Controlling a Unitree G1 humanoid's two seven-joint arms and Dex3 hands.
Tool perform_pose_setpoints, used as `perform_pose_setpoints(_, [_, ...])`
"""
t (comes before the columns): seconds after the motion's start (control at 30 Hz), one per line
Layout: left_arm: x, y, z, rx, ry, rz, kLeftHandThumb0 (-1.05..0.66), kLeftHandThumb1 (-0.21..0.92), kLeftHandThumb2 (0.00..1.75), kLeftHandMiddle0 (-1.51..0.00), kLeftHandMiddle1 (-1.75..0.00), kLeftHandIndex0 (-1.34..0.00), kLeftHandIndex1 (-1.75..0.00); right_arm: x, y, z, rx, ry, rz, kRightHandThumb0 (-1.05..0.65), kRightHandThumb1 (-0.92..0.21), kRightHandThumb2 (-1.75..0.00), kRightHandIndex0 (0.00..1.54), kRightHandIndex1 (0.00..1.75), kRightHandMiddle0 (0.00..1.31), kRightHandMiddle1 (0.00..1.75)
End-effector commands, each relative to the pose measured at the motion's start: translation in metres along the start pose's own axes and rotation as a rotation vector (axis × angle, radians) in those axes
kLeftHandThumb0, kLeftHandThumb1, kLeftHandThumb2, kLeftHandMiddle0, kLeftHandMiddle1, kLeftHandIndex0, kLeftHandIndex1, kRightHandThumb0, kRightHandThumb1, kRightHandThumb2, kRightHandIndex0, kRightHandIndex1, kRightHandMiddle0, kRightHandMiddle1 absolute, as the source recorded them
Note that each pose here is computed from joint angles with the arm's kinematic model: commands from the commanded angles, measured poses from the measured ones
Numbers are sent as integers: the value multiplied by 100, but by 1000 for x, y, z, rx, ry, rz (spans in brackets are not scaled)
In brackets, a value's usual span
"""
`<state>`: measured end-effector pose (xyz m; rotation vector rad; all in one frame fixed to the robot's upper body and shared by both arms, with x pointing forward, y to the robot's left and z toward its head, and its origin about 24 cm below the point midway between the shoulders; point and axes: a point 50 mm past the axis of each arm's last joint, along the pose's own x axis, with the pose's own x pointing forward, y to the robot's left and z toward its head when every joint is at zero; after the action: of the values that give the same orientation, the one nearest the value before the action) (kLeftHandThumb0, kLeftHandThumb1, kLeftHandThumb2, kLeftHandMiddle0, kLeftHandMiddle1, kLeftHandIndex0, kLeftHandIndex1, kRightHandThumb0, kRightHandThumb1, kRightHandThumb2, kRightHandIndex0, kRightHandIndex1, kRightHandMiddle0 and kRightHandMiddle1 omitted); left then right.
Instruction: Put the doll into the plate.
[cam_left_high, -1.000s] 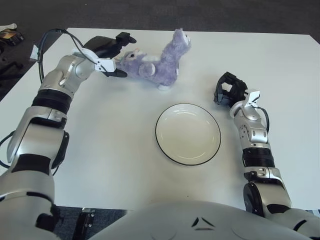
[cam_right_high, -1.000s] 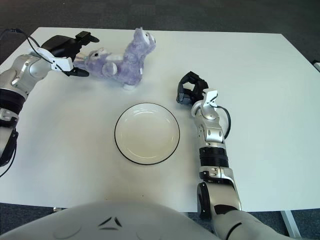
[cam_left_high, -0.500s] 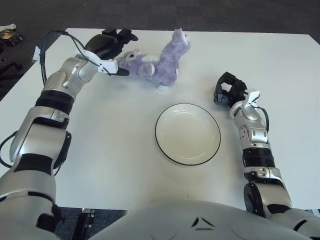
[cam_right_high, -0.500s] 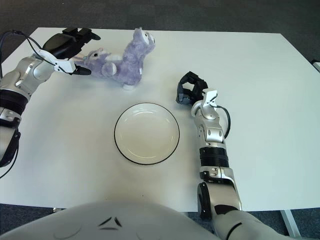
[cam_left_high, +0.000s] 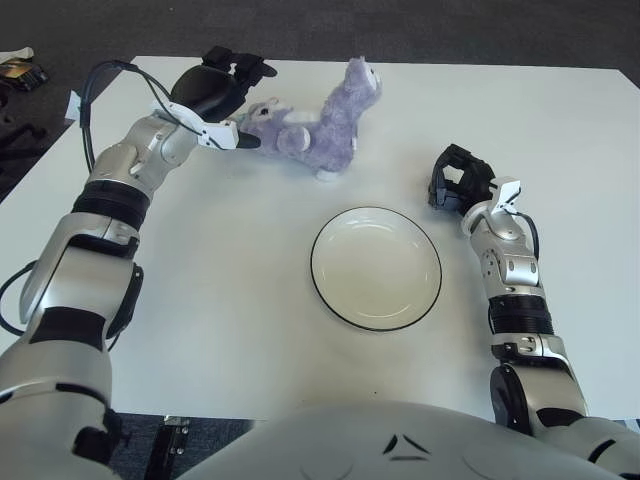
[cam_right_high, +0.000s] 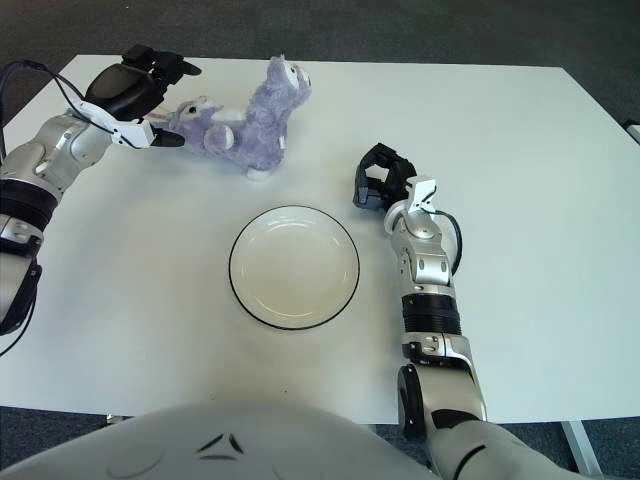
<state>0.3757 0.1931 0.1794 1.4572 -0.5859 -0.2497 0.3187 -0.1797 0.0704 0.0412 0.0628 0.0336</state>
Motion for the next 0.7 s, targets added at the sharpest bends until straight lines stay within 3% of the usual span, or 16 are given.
perform_pose_setpoints(0.0, [-4, -3, -1, 8, 4, 15, -80, 41, 89, 0, -17, 0, -99, -5, -4, -19, 1, 96, -1, -51, -25, -140, 128, 175, 67, 175])
perform_pose_setpoints(0.23, [-5, -4, 0, 7, 8, 27, -76, 33, 97, 0, -14, 0, -103, -6, -5, -19, -3, 97, 0, -51, -24, -141, 129, 175, 68, 175])
perform_pose_setpoints(0.6, [-4, -5, 2, 18, 5, -25, -78, 35, 96, 0, -46, 0, -108, -6, -5, -19, -5, 104, 3, -51, -24, -142, 130, 175, 68, 175])
perform_pose_setpoints(0.67, [-4, -5, 2, 15, 2, -44, -80, 37, 94, 0, -58, 0, -110, -6, -5, -19, -7, 105, 4, -51, -24, -141, 129, 175, 68, 175])
